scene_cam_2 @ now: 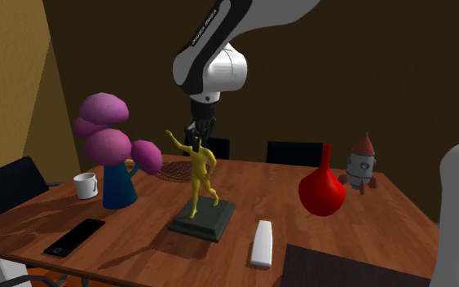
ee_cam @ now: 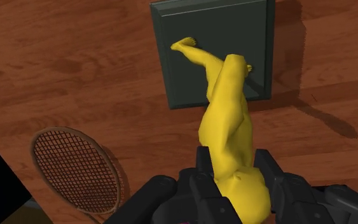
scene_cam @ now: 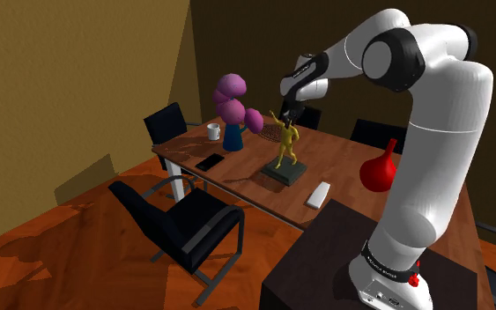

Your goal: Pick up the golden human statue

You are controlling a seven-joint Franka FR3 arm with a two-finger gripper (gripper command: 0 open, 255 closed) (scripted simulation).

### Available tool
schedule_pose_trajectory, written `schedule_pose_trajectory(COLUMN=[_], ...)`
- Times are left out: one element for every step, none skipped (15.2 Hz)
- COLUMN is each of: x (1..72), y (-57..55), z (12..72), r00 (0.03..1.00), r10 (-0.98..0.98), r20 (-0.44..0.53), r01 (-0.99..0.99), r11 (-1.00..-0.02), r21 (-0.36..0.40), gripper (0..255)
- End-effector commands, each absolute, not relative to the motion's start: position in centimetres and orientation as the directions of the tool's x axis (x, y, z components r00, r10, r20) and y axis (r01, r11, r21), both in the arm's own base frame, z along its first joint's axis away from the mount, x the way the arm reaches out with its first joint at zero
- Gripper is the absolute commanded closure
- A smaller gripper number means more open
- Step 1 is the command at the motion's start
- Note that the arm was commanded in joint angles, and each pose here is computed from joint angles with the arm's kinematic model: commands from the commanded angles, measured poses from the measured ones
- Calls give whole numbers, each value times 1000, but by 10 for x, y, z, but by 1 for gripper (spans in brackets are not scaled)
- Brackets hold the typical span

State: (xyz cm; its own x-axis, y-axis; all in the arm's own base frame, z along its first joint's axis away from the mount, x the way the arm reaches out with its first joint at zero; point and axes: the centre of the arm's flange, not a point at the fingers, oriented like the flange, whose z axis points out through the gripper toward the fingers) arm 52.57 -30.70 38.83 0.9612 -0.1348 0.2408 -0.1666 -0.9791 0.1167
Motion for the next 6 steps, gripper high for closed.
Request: schedule_pose_trajectory(x=[527, 527, 527, 527, 527, 527], y=[-308, -308, -308, -308, -308, -308], z=[399, 404, 410, 415, 416, 416], r00=[961, 961, 961, 961, 961, 961], r10=[-135, -135, -135, -135, -135, -135], r20=[242, 242, 242, 242, 242, 242], r01=[-167, -167, -167, -167, -167, -167], r11=[-979, -979, -979, -979, -979, -979], r21=[117, 117, 117, 117, 117, 117], gripper=[255, 255, 255, 255, 255, 255])
